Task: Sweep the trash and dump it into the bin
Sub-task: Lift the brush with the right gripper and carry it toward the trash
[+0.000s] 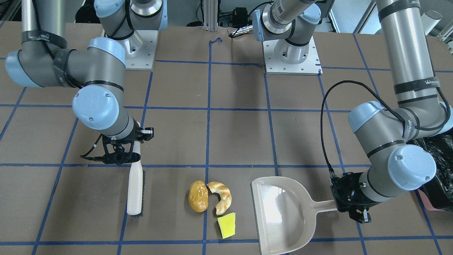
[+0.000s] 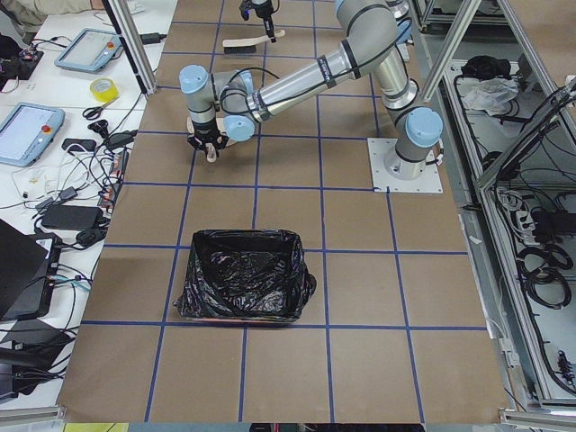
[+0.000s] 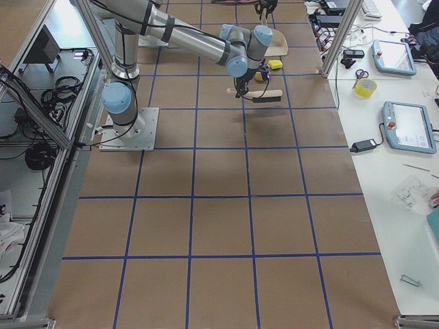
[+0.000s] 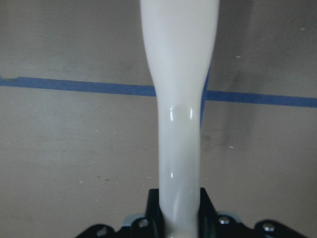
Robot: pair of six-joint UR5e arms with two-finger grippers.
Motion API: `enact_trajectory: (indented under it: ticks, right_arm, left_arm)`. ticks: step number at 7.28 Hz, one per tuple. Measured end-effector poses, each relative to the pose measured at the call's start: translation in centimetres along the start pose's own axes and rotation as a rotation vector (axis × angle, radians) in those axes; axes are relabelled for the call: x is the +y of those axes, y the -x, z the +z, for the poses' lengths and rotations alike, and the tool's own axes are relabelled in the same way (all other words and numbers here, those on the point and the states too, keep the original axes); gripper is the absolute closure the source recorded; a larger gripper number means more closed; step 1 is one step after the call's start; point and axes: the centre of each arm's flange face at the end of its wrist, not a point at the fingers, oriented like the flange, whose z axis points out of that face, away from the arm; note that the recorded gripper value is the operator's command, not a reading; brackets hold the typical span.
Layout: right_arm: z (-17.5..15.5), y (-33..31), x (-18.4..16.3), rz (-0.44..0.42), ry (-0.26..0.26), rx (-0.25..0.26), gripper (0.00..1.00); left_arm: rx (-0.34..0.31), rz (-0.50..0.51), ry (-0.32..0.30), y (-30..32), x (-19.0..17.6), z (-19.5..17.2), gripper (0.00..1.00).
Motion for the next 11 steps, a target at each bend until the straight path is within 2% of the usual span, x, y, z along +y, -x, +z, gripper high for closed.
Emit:
enact_trajectory:
  ticks: [4,8,11]
  right_arm:
    - [0.7,6.0,0.7,0.085,0.006,-0.058,1.00]
    - [1.6,12.0,-0.2,0.137,0.012,-0.049,1.00]
    - [1.9,16.8,-0.6,0.165,-0.013,-0.050,1.00]
  left_arm:
    - [0.001,-0.001,0.002,-0.1,0.0,-0.1,1.00]
    - [-0.003,0.017,0.023,0.0,-1.2,-0.3,1.00]
    - [-0.004,0.030,0.046,-0.1,-2.1,-0.4,1.00]
